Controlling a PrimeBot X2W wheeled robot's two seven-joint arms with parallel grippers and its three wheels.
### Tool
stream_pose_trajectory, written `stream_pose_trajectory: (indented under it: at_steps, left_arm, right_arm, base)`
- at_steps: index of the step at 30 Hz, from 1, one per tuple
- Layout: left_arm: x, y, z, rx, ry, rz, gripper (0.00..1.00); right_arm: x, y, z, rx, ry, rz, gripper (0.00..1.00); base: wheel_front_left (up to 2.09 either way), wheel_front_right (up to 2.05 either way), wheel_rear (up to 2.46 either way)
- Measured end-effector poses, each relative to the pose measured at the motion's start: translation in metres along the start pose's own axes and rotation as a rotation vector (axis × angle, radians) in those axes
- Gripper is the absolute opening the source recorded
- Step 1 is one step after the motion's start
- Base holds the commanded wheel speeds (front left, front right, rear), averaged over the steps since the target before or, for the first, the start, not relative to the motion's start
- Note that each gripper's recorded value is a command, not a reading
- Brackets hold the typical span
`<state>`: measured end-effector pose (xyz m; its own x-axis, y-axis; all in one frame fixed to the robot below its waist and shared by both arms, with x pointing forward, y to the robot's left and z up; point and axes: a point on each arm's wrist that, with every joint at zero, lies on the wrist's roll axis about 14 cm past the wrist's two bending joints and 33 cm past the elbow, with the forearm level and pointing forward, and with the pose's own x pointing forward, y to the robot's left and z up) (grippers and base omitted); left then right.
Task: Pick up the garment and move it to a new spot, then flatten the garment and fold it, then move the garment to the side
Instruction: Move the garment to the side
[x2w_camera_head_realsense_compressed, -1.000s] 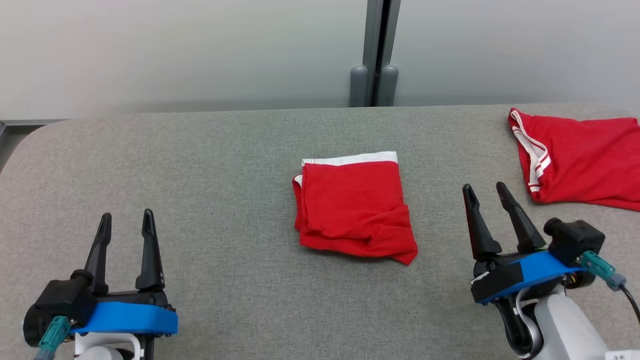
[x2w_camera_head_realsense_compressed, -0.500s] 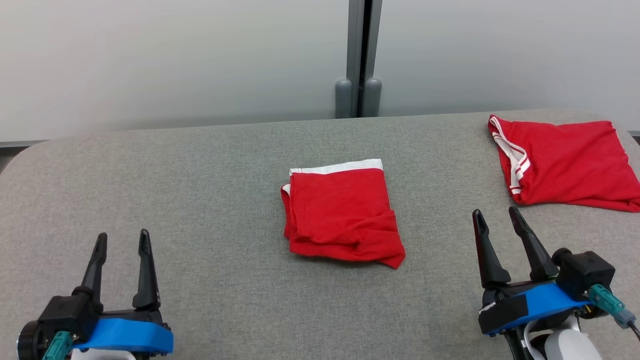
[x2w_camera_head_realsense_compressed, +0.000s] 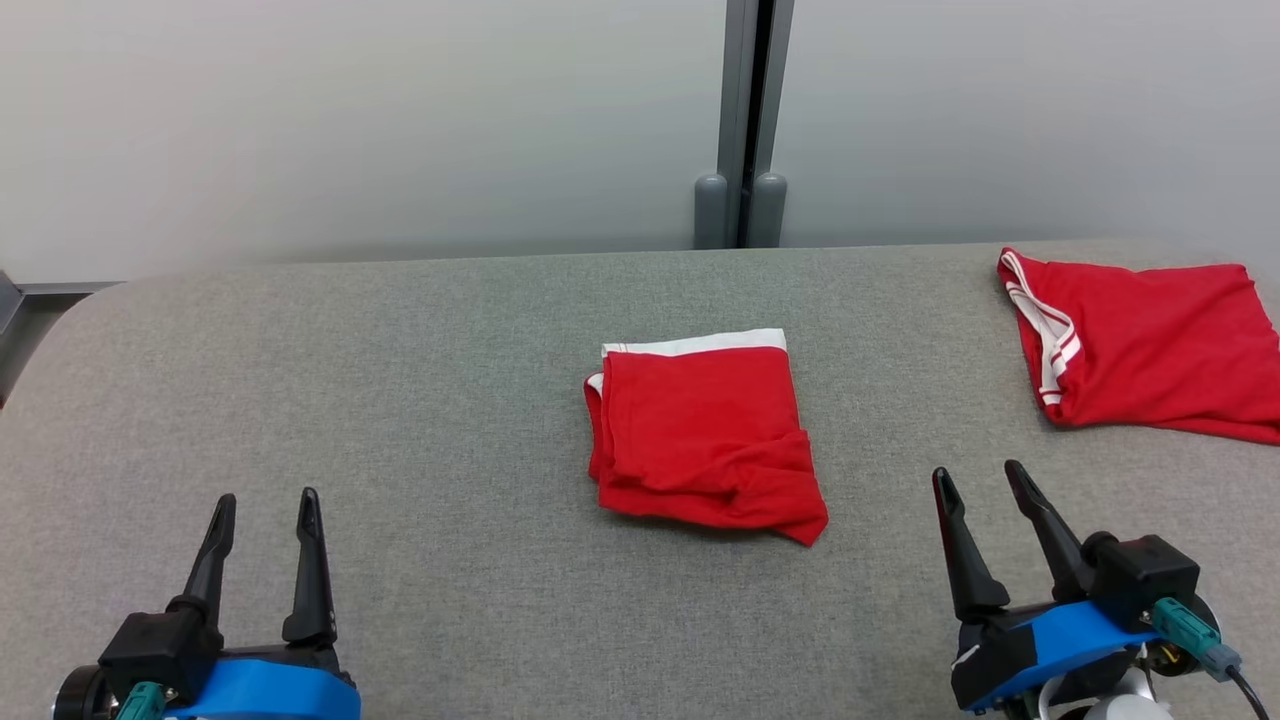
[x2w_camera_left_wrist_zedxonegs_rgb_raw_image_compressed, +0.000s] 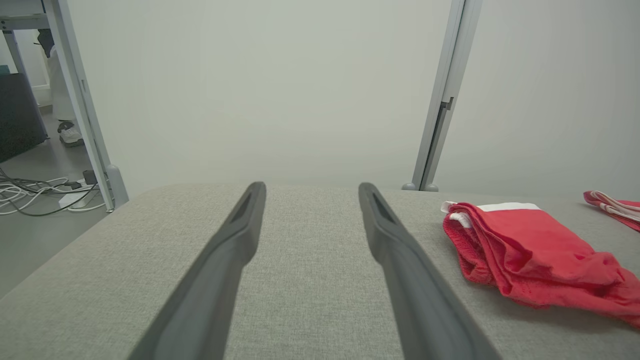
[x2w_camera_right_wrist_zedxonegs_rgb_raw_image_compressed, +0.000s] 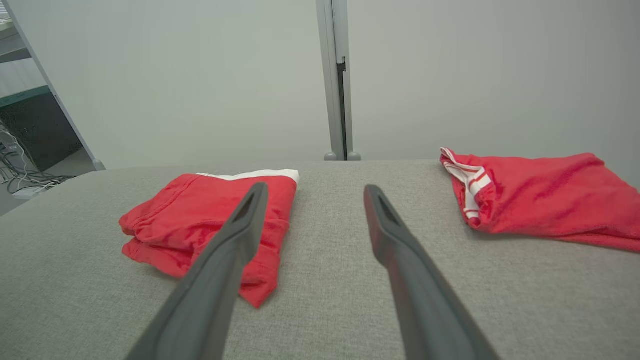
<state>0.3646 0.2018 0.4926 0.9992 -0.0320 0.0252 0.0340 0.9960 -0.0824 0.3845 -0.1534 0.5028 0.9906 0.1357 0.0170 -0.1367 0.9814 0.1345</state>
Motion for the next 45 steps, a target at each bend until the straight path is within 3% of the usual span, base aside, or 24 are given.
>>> stream_pose_trajectory:
  at_steps: [19, 32, 38, 45]
  left_arm:
    - [-0.004, 0.002, -0.004, -0.004, 0.015, 0.014, 1.00]
    - [0.009, 0.011, -0.008, -0.009, 0.024, 0.031, 1.00]
    - [0.014, 0.017, -0.015, -0.022, 0.038, 0.053, 1.00]
    - [0.017, 0.026, -0.023, -0.036, 0.059, 0.084, 1.00]
  right_arm:
    - [0.001, 0.005, -0.003, -0.007, 0.018, 0.016, 1.00]
    - [0.078, 0.047, 0.034, -0.126, -0.030, 0.157, 1.00]
    - [0.108, 0.045, 0.003, -0.152, 0.085, 0.157, 1.00]
    - [0.119, 0.043, -0.061, -0.138, 0.277, 0.156, 1.00]
  base:
    - [0.00, 0.00, 0.00]
    - [0.00, 0.00, 0.00]
    - [0.00, 0.00, 0.00]
    - [0.00, 0.00, 0.00]
